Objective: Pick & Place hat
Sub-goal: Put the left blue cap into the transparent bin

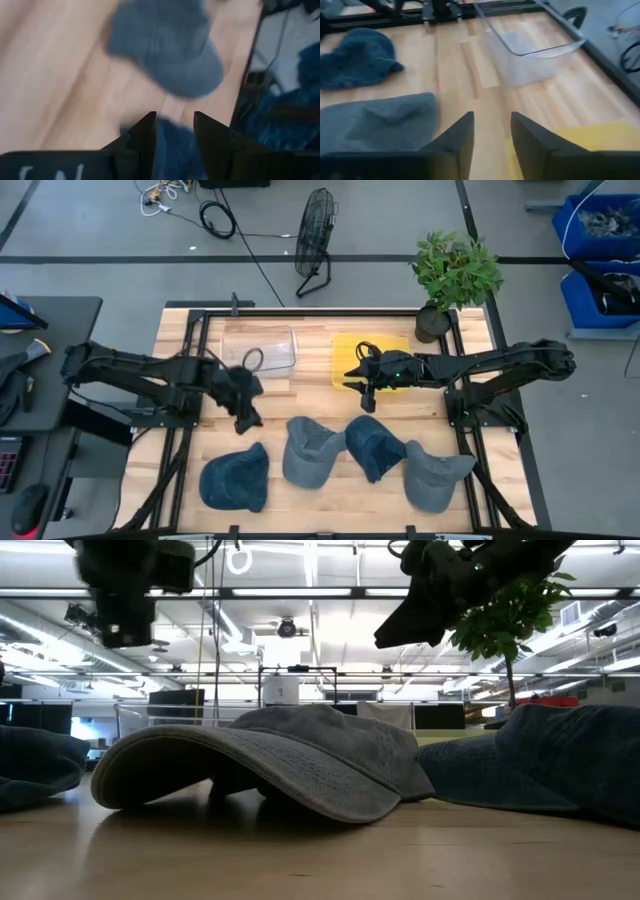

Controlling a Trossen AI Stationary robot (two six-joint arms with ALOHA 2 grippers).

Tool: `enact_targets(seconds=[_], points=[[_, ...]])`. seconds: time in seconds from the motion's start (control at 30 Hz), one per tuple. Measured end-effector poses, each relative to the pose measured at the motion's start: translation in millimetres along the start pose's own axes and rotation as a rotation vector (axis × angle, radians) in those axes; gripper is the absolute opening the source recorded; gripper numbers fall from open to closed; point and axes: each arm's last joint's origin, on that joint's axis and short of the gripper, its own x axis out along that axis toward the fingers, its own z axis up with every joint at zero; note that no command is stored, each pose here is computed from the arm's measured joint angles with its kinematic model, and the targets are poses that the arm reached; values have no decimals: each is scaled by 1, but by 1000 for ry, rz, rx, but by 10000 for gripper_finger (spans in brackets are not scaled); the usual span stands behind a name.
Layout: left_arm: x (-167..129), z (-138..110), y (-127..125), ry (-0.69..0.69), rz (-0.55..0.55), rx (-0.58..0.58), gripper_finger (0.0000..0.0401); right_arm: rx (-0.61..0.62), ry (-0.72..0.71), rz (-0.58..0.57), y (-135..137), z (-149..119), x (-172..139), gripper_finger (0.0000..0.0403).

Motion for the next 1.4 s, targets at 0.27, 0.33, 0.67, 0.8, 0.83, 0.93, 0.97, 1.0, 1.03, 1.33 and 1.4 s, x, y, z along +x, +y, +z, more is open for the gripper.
enact_targets(seconds=[0.27,0.33,0.67,0.8,0.83,0.93,0.97,1.0,1.03,1.33,1.4], points=[[39,-29,-20,155,103,142,171,-37,-10,-19,-1,1,0,188],[47,-34,-23,178,123,105,184,-37,-7,-19,-1,1,0,193],[78,-69,-36,279,244,21,208,-58,-6,-20,-1,1,0,190],[93,-78,-34,293,322,10,208,-60,-5,-20,-1,0,0,189],[97,-80,-33,286,347,6,208,-61,-5,-20,-1,0,0,189],[111,-85,-29,280,418,-18,207,-60,-6,-20,-1,1,0,189],[115,-86,-28,286,430,-18,205,-60,-6,-20,-1,1,0,189],[119,-88,-27,295,442,-11,199,-61,-6,-20,-1,1,0,189],[122,-89,-26,306,449,4,189,-60,-7,-20,-1,1,0,189],[105,-73,-37,331,471,14,20,-57,-7,-20,-1,1,0,189],[90,-61,-45,322,503,60,22,-57,-7,-19,0,1,0,189]])
